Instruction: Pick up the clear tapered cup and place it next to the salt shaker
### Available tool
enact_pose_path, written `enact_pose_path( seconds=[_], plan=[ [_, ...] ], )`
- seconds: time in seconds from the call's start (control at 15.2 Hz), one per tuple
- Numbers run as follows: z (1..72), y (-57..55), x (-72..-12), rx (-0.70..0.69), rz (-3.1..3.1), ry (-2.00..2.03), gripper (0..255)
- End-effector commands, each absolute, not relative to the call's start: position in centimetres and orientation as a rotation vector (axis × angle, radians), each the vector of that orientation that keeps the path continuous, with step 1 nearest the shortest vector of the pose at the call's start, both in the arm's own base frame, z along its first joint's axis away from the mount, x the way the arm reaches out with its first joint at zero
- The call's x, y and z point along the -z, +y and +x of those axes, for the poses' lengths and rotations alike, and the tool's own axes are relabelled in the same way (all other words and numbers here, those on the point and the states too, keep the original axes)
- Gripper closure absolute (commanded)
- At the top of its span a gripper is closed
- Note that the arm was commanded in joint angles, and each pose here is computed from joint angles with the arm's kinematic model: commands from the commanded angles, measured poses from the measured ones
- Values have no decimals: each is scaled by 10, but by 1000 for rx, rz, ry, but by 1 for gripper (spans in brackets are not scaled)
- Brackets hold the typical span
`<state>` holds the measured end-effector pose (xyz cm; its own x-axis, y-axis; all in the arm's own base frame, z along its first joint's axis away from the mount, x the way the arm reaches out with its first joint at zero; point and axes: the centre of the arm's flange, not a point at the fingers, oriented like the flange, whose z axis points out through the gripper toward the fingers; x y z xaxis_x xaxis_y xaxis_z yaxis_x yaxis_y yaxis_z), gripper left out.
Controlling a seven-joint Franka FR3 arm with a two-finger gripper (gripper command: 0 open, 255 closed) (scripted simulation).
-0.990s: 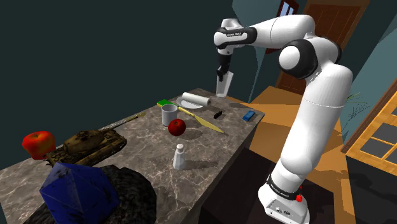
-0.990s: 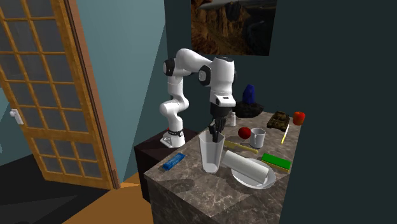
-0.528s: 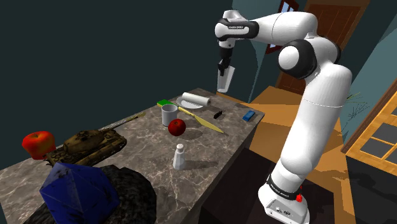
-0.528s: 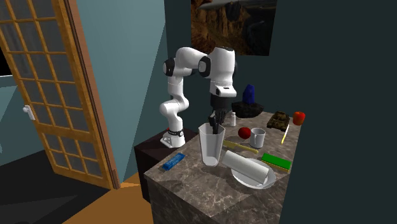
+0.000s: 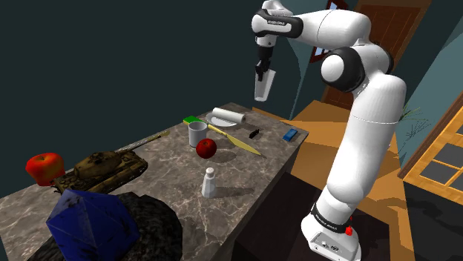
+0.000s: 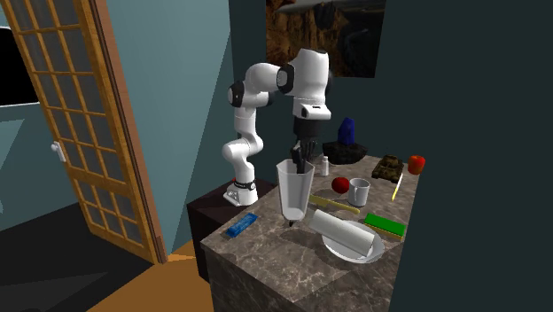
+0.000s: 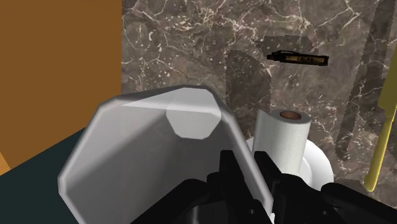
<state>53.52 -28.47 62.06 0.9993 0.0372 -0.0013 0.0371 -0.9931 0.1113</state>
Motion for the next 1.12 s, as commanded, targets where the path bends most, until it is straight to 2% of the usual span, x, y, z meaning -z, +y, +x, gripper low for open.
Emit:
enact_pose_path(
  seconds=[0.0,1.06],
  plan=[
    [535,-284,-633,-2,3029,57,255],
    [535,-271,-709,-2,3029,57,255]
  ],
)
